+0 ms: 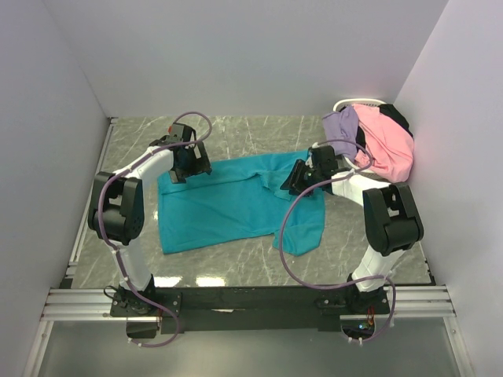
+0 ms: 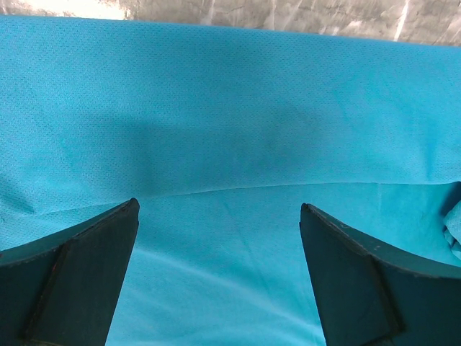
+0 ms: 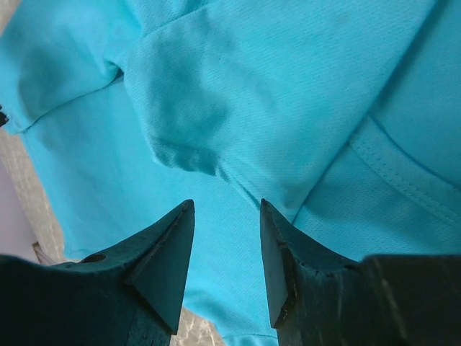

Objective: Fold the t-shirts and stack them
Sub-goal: Fold the tshirt

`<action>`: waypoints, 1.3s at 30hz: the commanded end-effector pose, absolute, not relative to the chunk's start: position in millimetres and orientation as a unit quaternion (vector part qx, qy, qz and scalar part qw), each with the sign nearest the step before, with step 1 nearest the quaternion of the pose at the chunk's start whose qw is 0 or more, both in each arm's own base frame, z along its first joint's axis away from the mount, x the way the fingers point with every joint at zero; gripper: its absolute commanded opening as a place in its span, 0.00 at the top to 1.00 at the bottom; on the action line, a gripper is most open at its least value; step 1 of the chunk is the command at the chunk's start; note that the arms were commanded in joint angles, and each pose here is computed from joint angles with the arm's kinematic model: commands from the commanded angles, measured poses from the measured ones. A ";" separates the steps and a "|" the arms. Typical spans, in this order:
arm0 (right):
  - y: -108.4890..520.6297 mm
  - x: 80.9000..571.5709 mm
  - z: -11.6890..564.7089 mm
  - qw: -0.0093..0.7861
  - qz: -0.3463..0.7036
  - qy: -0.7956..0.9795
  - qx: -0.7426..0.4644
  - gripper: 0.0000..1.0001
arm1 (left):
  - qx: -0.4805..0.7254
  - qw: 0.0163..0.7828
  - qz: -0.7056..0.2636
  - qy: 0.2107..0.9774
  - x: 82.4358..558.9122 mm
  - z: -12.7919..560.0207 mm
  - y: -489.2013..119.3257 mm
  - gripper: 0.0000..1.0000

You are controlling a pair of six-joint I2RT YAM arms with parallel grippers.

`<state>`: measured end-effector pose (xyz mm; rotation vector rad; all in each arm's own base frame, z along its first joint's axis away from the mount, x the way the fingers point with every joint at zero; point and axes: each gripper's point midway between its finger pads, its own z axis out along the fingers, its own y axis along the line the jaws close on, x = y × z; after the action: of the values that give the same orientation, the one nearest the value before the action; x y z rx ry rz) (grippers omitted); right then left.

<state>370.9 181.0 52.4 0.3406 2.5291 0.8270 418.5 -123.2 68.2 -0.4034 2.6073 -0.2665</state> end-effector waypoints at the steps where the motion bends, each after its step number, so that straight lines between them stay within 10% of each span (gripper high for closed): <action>1: 173.6 378.8 71.3 0.259 0.288 0.914 0.125 0.51 | -0.142 0.251 -0.104 0.952 425.8 75.9 -126.3 0.01; 31: 168.2 380.1 37.5 0.229 0.255 0.930 0.131 0.53 | -0.147 0.253 -0.089 0.952 427.5 73.8 -121.3 0.01; 39: 174.0 383.9 40.4 0.233 0.270 0.927 0.117 0.97 | -0.146 0.252 -0.090 0.952 428.1 75.2 -122.0 0.01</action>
<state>365.3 167.3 25.8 0.3639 2.6092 0.7008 415.7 -120.4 62.0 -0.4106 2.6284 -0.2401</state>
